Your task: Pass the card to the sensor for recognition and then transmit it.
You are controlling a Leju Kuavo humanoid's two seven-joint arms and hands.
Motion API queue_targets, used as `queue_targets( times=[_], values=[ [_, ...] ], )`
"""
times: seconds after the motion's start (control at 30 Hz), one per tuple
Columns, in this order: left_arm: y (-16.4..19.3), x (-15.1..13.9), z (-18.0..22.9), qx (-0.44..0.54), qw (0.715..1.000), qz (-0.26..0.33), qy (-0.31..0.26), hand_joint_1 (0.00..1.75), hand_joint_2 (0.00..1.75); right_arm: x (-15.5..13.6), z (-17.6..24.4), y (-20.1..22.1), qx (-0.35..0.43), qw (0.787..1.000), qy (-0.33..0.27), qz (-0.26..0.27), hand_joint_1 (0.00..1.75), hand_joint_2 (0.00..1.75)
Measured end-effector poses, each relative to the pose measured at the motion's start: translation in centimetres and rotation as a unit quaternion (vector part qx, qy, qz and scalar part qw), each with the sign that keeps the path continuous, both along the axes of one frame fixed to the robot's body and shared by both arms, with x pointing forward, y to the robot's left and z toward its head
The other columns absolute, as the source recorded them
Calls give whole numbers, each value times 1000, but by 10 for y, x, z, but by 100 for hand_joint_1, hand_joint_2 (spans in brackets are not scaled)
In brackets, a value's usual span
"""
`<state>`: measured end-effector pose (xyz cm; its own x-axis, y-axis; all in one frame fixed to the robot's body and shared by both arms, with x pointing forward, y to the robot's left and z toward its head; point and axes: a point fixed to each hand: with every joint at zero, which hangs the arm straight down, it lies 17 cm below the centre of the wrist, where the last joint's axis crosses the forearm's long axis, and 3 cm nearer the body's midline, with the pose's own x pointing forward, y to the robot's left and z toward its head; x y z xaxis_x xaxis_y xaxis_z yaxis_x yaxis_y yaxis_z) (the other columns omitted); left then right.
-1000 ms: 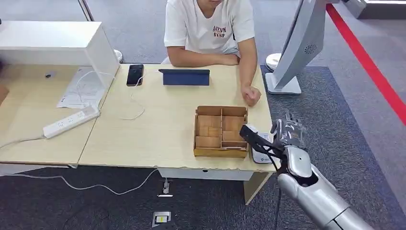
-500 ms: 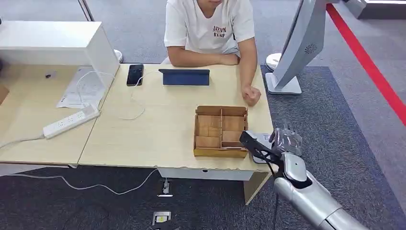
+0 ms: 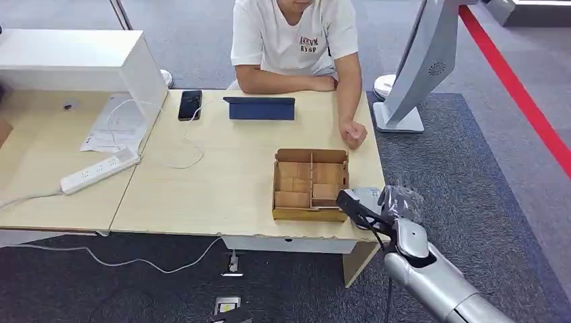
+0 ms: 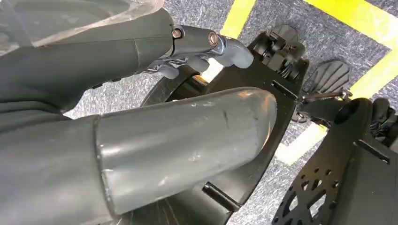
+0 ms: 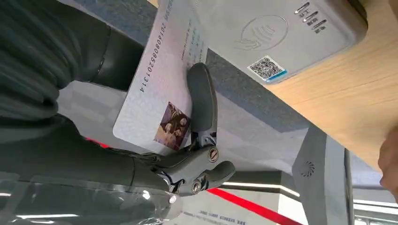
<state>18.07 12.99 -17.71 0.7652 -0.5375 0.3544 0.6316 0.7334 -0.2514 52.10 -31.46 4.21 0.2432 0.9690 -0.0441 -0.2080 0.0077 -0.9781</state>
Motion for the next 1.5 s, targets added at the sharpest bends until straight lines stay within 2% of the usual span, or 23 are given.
queue_targets(
  times=[1.5],
  values=[
    [1, -1, -2, 2, 1000, 1, 2, 0, 0, -3, -8, -1, -9, 1000, 9, 0, 175, 175]
  ],
)
